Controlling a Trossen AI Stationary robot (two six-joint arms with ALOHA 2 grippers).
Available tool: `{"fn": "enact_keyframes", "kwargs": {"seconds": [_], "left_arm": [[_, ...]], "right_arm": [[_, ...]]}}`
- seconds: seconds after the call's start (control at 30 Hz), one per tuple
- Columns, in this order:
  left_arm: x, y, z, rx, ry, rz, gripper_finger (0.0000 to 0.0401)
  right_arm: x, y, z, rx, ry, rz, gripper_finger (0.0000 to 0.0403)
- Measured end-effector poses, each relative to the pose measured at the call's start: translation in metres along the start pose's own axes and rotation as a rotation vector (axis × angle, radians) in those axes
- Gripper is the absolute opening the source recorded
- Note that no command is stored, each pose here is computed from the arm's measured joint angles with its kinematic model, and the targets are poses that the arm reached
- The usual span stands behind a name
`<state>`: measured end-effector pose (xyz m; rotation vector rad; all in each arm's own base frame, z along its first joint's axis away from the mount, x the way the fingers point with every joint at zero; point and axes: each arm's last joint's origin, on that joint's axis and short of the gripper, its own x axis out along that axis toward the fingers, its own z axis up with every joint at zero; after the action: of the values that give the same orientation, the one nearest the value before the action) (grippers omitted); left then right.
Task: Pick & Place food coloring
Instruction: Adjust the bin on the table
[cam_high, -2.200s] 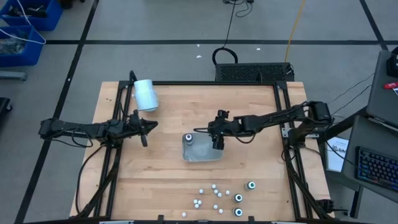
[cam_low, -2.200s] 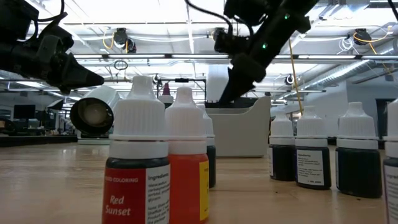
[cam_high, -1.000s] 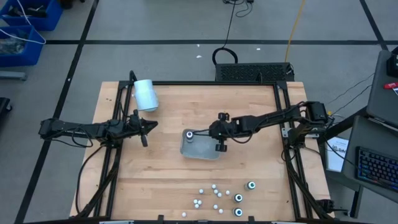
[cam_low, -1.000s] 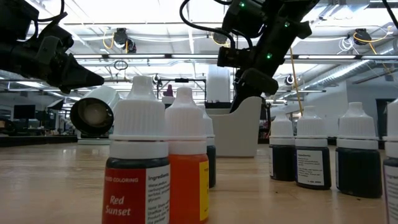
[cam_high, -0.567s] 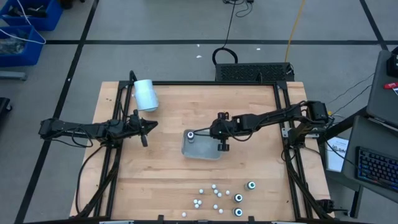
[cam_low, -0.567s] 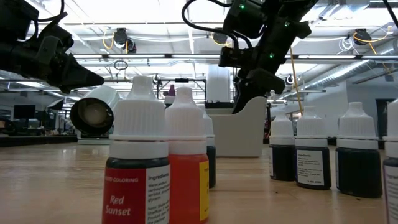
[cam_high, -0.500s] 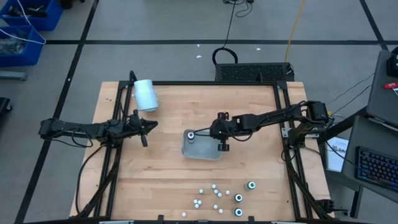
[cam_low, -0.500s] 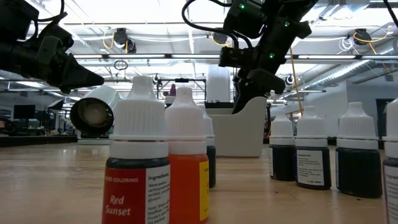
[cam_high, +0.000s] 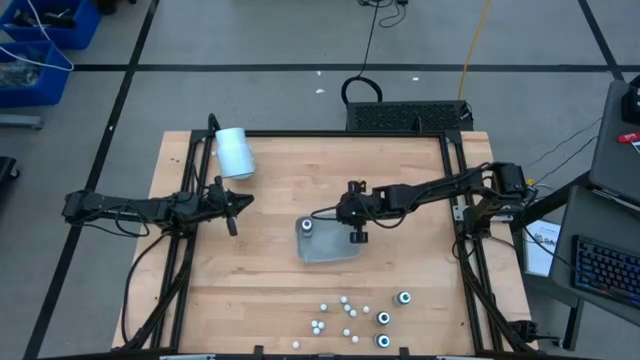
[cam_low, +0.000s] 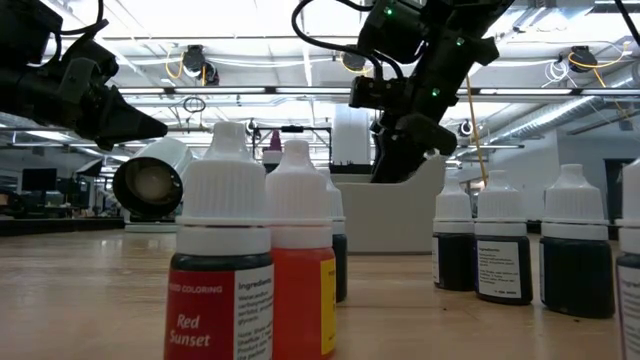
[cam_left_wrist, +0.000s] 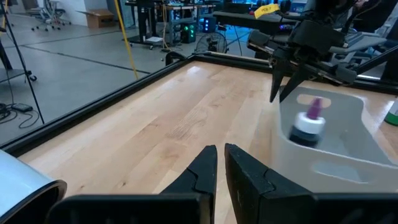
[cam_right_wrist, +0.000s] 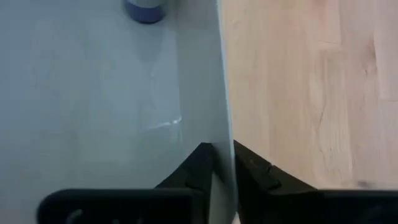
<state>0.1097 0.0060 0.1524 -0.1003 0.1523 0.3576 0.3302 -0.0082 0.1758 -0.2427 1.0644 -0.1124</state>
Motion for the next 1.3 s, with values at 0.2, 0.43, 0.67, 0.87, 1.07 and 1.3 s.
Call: {"fn": "enact_keyframes", "kwargs": {"seconds": [0.2, 0.43, 0.67, 0.87, 1.07, 1.3], "left_arm": [[0.0, 0.0, 0.0, -0.001, 0.0, 0.0, 0.0037], [0.0, 0.0, 0.0, -0.001, 0.0, 0.0, 0.0037], [0.0, 0.0, 0.0, -0.026, 0.002, -0.012, 0.0037], [0.0, -0.006, -0.003, -0.06, 0.057, -0.205, 0.0037], [0.005, -0.013, -0.006, -0.083, 0.093, -0.242, 0.0037], [0.01, -0.036, -0.005, -0.022, 0.069, -0.425, 0.0017]], "right_arm": [[0.001, 0.0, 0.003, 0.008, -0.034, -0.006, 0.0104], [0.0, -0.001, 0.004, 0.038, -0.04, -0.006, 0.0149], [-0.001, 0.001, 0.008, 0.046, -0.078, -0.008, 0.0157], [-0.008, 0.0, 0.014, 0.051, -0.143, -0.016, 0.0158], [-0.031, -0.005, 0.019, 0.068, -0.214, -0.023, 0.0161], [-0.07, -0.008, 0.018, 0.027, -0.282, -0.027, 0.0141]]}}
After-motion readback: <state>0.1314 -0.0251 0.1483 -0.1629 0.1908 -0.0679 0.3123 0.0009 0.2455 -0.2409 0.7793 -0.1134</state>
